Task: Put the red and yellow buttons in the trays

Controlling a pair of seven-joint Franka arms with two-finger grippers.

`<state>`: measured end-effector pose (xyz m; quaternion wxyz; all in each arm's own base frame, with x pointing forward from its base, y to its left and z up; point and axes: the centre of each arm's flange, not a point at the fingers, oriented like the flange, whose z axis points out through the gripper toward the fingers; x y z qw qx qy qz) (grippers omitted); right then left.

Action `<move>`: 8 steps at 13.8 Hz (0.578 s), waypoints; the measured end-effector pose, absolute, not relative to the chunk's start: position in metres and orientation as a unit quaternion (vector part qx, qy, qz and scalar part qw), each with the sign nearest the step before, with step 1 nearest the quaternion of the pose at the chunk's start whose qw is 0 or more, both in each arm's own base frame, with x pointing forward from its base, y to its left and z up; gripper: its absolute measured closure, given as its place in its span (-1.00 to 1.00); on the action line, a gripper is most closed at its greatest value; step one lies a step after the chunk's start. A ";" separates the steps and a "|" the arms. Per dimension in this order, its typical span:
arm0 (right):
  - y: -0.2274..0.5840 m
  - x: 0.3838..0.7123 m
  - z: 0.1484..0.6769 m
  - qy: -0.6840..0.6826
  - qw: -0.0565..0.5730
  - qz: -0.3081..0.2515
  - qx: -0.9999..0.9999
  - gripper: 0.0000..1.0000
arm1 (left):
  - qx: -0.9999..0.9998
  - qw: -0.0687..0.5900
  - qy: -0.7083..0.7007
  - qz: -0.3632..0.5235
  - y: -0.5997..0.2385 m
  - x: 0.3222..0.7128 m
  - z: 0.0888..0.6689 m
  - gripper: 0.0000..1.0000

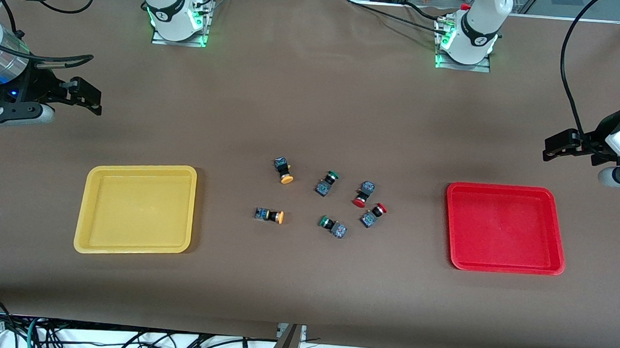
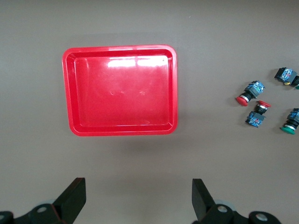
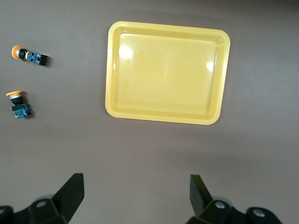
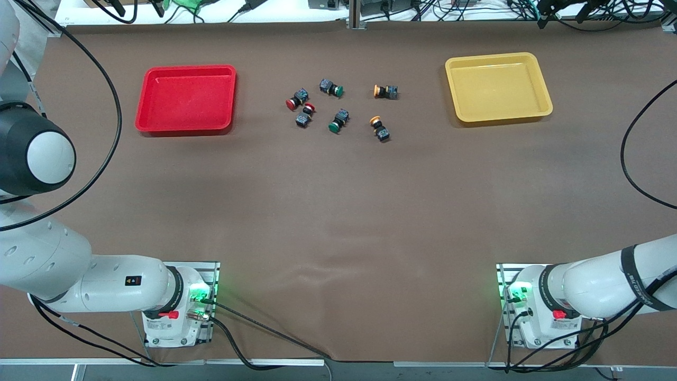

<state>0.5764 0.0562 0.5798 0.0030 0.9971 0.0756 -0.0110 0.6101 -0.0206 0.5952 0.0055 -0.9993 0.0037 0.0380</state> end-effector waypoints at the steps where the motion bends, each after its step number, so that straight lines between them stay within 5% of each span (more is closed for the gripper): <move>1: 0.056 0.577 0.581 0.076 0.003 -0.007 0.997 -1.00 | -0.999 0.006 0.004 0.038 -0.021 0.610 0.595 -1.00; 8: 0.056 0.576 0.588 0.075 0.001 0.015 0.997 -1.00 | -0.999 0.006 0.004 0.038 -0.021 0.610 0.595 -1.00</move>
